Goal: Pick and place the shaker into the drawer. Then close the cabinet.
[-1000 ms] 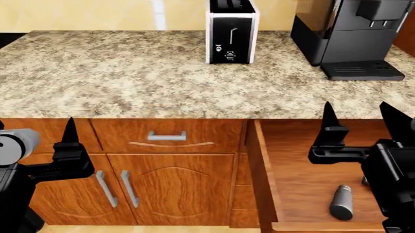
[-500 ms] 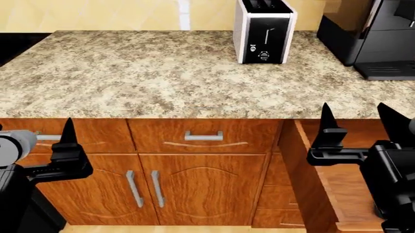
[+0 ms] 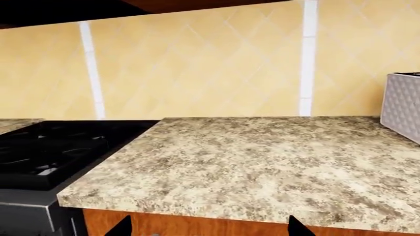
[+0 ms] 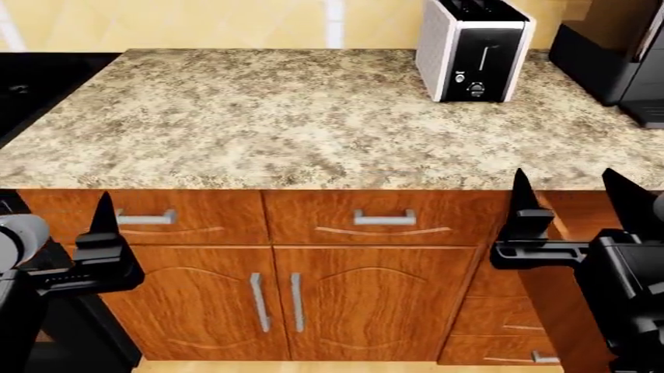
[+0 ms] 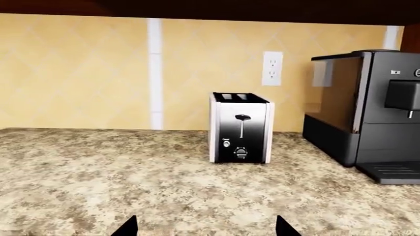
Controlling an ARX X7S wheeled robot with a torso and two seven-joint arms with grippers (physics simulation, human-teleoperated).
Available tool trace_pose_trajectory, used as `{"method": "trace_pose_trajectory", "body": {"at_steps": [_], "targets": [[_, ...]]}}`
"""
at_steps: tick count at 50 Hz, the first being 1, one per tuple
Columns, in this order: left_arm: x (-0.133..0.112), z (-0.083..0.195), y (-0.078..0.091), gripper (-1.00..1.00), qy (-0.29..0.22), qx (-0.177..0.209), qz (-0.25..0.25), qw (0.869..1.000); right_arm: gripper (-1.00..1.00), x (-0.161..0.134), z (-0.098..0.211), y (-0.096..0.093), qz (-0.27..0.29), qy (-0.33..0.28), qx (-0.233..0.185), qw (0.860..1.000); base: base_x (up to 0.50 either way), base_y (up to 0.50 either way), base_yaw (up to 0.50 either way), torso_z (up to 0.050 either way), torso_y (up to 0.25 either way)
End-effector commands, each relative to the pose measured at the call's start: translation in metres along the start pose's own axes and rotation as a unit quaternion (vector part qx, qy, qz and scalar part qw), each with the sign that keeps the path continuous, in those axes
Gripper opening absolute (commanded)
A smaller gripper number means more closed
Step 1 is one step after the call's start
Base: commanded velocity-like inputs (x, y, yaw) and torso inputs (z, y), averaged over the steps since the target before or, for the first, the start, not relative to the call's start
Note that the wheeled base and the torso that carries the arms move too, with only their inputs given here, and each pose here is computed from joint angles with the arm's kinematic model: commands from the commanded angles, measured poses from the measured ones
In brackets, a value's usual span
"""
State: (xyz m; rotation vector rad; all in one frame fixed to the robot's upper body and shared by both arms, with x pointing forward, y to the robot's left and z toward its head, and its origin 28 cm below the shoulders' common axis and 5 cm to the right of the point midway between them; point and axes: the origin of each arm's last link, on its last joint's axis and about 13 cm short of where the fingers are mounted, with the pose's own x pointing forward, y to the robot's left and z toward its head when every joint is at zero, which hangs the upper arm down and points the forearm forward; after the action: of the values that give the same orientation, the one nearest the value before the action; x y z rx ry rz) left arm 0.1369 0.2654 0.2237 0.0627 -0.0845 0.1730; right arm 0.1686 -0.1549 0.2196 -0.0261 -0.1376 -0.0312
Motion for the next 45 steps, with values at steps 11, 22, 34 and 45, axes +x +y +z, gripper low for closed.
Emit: {"method": "trace_pose_trajectory", "body": {"at_steps": [11, 22, 34, 45], "targets": [[-0.001, -0.014, 0.002, 1.0, -0.01, 0.007, 0.015, 1.0, 1.0, 0.0, -0.011, 0.0, -0.004, -0.006, -0.002, 1.0, 0.0, 0.37, 0.0, 0.0, 0.0], [-0.002, -0.028, 0.004, 1.0, -0.016, -0.003, 0.029, 0.999, 1.0, 0.0, -0.025, -0.001, -0.01, -0.005, 0.008, 1.0, 0.0, 0.37, 0.0, 0.0, 0.0], [-0.004, -0.038, 0.006, 1.0, -0.008, 0.0, 0.04, 0.999, 1.0, 0.0, -0.032, -0.001, -0.013, -0.002, 0.01, 1.0, 0.0, 0.37, 0.0, 0.0, 0.0], [-0.006, -0.056, 0.005, 1.0, 0.004, -0.004, 0.041, 0.999, 1.0, -0.002, -0.052, -0.003, -0.023, 0.003, 0.009, 1.0, 0.0, 0.31, 0.0, 0.0, 0.0]]}}
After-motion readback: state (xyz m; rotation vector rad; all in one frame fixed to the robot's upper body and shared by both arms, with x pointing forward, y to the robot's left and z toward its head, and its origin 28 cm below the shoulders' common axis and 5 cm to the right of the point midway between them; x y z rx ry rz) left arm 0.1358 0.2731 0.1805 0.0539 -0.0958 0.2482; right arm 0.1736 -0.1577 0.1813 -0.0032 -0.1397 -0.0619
